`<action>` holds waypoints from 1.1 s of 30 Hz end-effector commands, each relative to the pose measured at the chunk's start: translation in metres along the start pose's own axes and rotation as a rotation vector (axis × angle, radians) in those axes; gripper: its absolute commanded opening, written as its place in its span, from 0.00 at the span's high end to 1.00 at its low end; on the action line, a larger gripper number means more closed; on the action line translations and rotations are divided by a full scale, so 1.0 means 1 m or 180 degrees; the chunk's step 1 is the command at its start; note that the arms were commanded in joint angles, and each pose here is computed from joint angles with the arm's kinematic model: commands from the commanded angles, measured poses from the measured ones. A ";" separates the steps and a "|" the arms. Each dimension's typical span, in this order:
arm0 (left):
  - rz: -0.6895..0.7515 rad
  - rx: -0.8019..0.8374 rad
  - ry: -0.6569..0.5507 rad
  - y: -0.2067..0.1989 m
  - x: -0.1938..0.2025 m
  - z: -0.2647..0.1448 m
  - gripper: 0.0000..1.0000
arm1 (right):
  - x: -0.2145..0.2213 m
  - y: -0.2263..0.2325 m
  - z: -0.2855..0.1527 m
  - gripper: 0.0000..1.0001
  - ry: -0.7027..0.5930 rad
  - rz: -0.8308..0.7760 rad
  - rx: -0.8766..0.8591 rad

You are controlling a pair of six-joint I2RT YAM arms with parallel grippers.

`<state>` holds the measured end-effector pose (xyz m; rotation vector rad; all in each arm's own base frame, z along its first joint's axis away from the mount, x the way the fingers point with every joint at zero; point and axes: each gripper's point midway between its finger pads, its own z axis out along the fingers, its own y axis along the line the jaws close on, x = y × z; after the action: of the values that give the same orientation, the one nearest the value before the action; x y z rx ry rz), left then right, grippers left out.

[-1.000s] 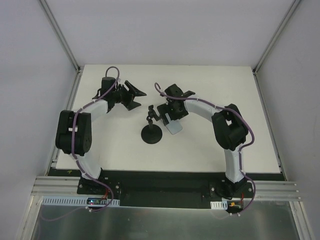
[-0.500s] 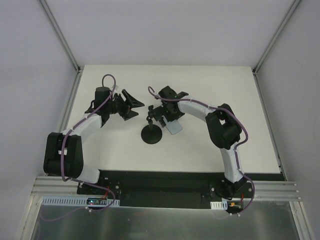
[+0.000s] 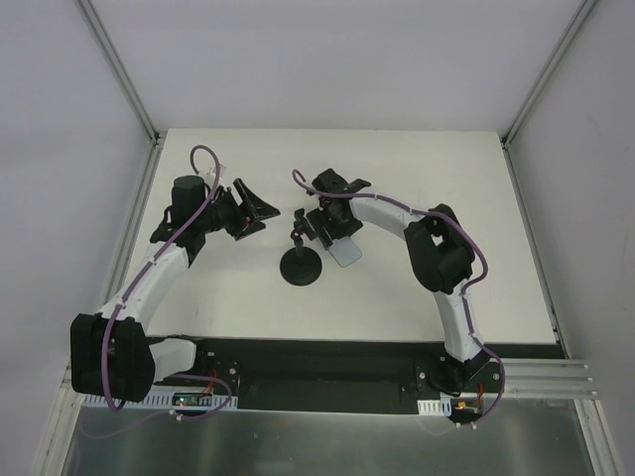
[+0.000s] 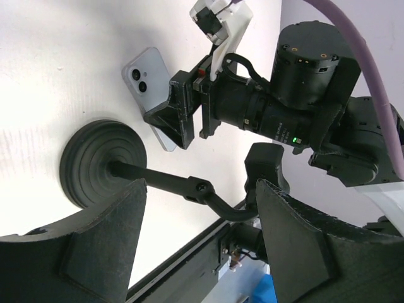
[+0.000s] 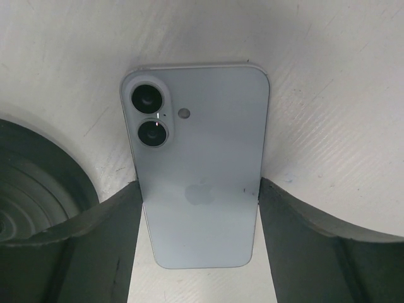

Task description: Place the phone on the phone stand

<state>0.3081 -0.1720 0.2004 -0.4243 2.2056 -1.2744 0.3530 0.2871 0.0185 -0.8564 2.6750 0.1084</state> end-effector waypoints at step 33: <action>-0.0451 0.0080 0.1307 0.058 -0.008 0.125 0.41 | -0.028 0.003 -0.049 0.95 -0.1360 0.0109 -0.0109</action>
<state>0.3873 -0.2088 0.0916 -0.4950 2.5333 -1.5319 0.3441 0.2826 0.0287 -0.7459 2.4314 0.2320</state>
